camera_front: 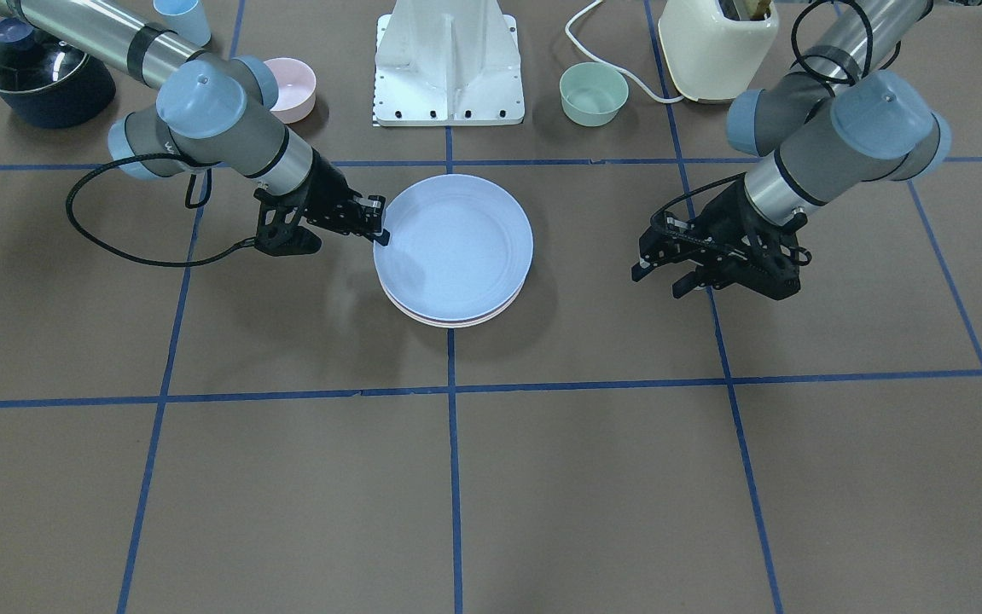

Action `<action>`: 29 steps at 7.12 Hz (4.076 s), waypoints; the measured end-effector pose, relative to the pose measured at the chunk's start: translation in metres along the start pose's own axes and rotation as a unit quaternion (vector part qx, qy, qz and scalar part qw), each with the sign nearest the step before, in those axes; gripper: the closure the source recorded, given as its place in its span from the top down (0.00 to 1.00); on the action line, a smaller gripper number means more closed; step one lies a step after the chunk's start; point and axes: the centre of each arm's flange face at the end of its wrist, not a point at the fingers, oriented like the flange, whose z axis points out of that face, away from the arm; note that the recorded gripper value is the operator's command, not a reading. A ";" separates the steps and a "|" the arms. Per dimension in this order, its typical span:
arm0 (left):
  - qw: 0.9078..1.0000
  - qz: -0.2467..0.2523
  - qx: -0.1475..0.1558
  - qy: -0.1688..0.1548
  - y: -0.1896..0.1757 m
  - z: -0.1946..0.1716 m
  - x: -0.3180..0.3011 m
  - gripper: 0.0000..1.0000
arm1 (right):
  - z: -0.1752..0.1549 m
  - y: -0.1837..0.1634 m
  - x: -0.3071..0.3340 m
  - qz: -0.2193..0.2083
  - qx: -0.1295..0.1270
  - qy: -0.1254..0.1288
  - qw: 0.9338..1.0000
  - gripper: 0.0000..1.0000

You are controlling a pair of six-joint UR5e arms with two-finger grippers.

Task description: Stack three plates with pink and blue

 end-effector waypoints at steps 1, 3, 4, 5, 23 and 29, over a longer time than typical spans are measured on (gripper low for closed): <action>1.000 -0.001 0.000 -0.001 0.000 0.001 -0.001 0.71 | 0.002 0.006 -0.001 -0.001 0.003 0.008 1.000 0.00; 1.000 -0.001 -0.001 -0.002 0.000 0.003 -0.003 0.71 | 0.008 0.012 0.000 -0.004 0.016 0.014 1.000 0.00; 1.000 -0.001 -0.001 -0.002 0.000 0.003 -0.004 0.71 | 0.006 0.011 -0.001 -0.004 0.024 0.013 1.000 0.00; 1.000 -0.001 -0.001 -0.002 0.000 0.003 -0.004 0.71 | 0.003 0.009 -0.002 -0.004 0.029 0.010 1.000 0.00; 0.976 0.179 0.017 -0.126 0.018 -0.168 -0.255 0.71 | -0.256 -0.109 0.315 -0.158 0.064 0.130 0.977 1.00; 0.962 0.202 0.004 -0.184 0.016 -0.241 -0.356 0.71 | -0.313 -0.126 0.400 -0.181 0.063 0.165 0.967 1.00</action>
